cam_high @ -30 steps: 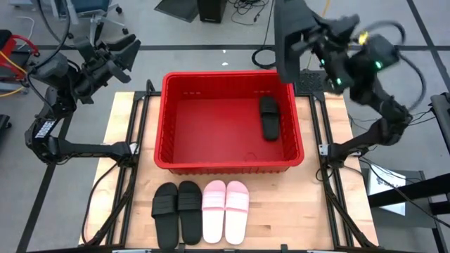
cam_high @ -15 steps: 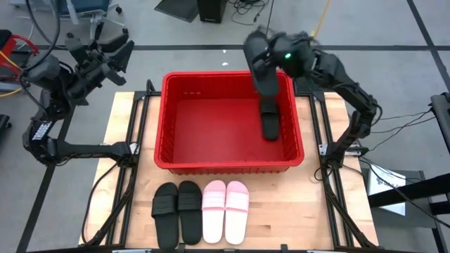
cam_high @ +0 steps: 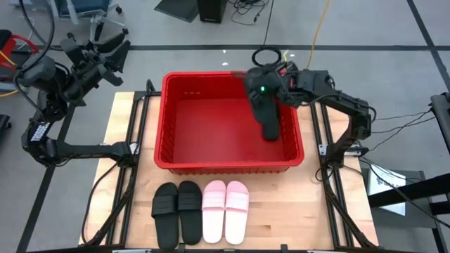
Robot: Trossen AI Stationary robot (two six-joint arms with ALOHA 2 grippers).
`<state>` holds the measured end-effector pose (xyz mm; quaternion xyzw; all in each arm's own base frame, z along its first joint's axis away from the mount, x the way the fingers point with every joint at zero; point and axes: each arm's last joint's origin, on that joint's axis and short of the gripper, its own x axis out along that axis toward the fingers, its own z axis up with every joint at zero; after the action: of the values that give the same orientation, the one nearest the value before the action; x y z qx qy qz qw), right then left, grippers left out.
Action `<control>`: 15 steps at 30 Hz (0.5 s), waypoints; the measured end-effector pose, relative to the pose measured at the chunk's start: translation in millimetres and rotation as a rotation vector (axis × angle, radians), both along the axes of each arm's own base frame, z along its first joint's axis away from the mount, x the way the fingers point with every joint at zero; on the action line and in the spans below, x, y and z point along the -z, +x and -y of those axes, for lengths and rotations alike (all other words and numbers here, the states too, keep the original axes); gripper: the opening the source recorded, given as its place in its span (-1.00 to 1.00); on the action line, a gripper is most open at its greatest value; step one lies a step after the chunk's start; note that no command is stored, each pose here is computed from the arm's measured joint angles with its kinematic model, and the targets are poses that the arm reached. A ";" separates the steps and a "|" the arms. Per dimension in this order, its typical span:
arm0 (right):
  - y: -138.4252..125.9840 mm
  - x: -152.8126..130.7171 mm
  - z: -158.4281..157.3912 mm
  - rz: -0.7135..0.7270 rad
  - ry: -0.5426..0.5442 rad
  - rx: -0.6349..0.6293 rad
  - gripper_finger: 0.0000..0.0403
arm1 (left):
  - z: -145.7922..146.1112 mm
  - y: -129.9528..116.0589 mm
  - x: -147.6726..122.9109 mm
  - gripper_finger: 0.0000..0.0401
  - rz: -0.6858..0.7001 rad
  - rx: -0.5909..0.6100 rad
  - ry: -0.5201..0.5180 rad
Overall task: Pick and place slides into bin
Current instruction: Put the black slide into the red container
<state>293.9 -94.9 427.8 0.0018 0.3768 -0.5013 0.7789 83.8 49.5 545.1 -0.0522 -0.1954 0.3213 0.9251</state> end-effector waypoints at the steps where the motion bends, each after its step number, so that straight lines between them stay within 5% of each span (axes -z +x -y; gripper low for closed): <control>1: -0.5 5.9 -2.5 -0.010 0.006 0.001 -0.98 | 0.0 0.0 0.0 0.07 0.000 0.000 0.000; 15: -32.6 107.6 -22.6 0.127 0.105 0.057 -0.98 | 0.2 -0.3 0.0 0.07 -0.006 -0.002 0.007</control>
<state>261.3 -72.3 320.2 0.0851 0.3521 -0.5019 0.7854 83.4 49.3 545.0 -0.0478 -0.1938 0.3218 0.9255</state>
